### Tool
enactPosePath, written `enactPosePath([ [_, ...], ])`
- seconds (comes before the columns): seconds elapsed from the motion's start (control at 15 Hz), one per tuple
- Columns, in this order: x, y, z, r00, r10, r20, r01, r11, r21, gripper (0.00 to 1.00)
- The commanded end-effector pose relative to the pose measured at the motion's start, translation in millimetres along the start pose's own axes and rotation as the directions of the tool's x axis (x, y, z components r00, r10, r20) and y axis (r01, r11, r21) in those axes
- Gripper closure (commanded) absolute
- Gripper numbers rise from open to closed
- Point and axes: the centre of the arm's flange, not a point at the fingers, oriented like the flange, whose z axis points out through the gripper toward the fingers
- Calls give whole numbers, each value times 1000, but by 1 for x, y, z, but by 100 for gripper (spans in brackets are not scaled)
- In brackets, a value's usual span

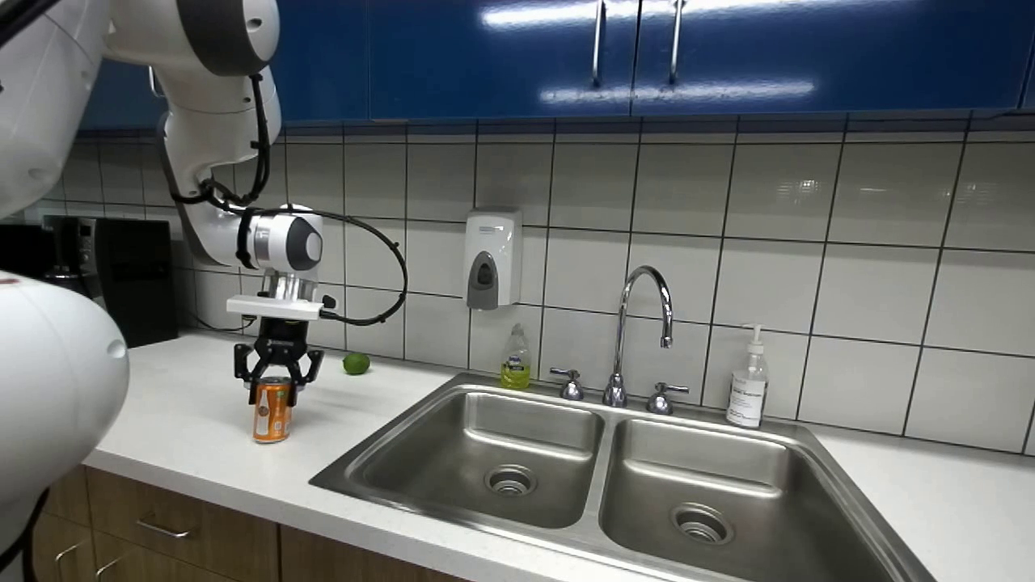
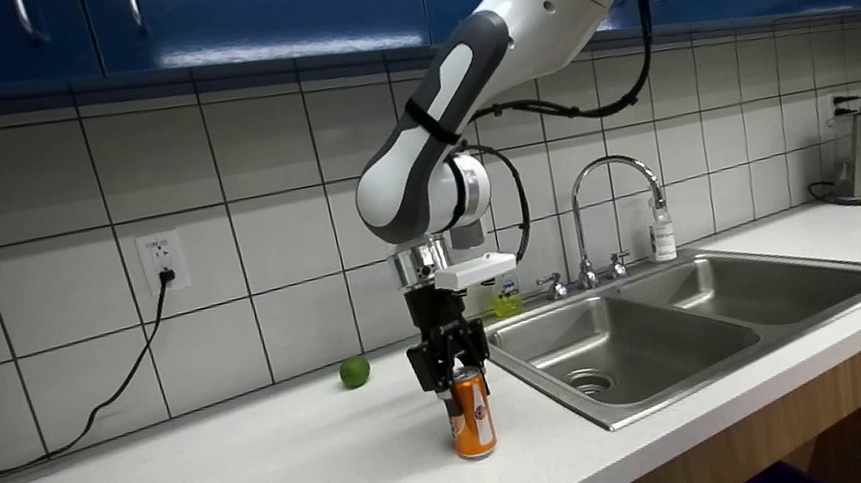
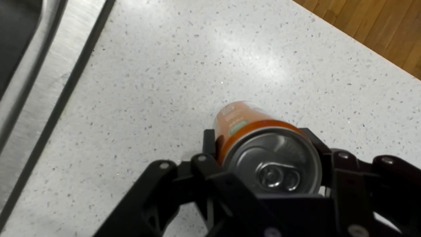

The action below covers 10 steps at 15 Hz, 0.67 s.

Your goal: Take the soda can out of the sink

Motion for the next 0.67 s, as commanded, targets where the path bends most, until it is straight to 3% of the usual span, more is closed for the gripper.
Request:
enactPosePath([
  [0.0, 3, -3, -8, 999, 25, 25, -24, 999, -23, 11],
  [0.13, -1, -3, -9, 999, 35, 24, -34, 999, -19, 1],
  [0.6, -29, -19, -42, 998, 58, 5, -57, 998, -14, 0],
])
